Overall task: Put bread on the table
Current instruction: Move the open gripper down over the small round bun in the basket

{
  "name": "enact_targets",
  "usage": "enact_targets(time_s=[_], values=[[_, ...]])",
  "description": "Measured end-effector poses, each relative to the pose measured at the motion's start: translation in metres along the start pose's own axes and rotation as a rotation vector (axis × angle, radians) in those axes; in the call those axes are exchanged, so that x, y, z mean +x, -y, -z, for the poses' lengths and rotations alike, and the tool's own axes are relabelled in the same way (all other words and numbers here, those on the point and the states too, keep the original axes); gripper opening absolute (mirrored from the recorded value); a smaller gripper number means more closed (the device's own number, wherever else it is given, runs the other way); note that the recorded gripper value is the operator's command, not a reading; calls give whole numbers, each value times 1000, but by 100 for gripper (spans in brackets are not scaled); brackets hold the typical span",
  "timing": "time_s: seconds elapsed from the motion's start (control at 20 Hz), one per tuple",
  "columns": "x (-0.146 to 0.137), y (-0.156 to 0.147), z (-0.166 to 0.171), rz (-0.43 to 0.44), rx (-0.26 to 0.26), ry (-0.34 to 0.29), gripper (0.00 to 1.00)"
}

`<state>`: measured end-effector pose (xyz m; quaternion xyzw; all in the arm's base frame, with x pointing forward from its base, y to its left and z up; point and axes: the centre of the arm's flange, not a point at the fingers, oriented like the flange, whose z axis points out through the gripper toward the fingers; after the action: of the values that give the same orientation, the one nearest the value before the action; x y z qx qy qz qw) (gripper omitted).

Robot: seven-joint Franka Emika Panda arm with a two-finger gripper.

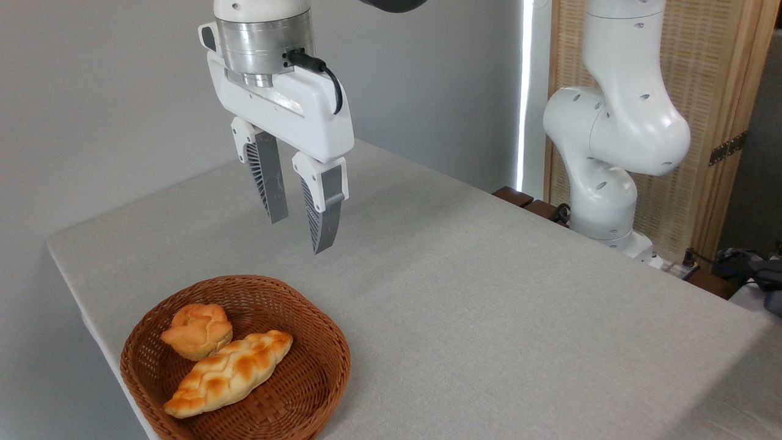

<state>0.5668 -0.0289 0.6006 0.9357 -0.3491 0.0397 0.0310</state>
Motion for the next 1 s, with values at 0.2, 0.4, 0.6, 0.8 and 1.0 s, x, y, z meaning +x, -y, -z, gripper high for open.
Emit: enact_targets(time_s=[0.2,0.4,0.6,0.8,1.0], values=[[2,-2,-1,-5,-2,1,100],[3,-4,-2,-8,-3,3,100],[4,-3,-6,-8,-7,7,100],[7,-3,-8,-12,-2,2,100],[14,-1,-13,-16,22,-29,100]])
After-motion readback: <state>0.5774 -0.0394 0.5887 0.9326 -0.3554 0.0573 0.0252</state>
